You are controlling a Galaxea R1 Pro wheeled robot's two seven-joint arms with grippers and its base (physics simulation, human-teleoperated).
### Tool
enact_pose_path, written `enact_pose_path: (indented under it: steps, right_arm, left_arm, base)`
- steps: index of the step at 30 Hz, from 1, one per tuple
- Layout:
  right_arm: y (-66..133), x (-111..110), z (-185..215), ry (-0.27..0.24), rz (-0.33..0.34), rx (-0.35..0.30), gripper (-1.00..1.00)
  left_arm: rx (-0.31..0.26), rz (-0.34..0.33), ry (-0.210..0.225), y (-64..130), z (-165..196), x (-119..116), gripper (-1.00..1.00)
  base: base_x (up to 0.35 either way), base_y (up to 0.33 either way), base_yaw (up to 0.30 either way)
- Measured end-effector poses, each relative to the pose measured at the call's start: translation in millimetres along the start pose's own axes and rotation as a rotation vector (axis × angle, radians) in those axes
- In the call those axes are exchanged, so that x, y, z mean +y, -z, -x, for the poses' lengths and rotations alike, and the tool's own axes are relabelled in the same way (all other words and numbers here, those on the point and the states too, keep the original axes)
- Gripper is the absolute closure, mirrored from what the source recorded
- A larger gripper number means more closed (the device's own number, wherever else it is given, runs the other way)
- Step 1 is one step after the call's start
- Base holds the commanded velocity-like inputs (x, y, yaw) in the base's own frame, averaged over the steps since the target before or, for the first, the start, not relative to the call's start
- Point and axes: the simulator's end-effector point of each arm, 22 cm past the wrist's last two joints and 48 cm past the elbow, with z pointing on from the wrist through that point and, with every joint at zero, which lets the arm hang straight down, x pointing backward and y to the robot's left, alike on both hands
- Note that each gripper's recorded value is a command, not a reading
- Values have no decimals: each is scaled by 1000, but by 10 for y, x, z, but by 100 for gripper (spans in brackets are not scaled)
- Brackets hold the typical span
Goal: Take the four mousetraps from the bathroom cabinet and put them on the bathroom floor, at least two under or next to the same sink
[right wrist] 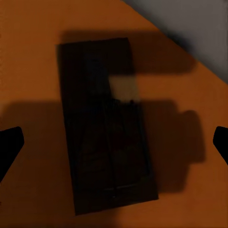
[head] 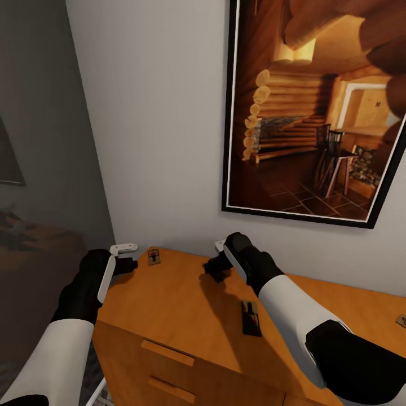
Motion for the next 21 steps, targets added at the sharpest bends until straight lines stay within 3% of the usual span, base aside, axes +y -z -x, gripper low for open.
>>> enact_pose_path:
  steps: [11,21]
  right_arm:
    - [-23,124,-38,61,8,12,-100]
    - [-29,234,-60,77,48,18,-100]
  left_arm:
    - [0,-1,0,0,-1,-6,-100]
    - [1,0,0,0,-2,0,-100]
  base:
    - [0,0,0]
    - [0,0,0]
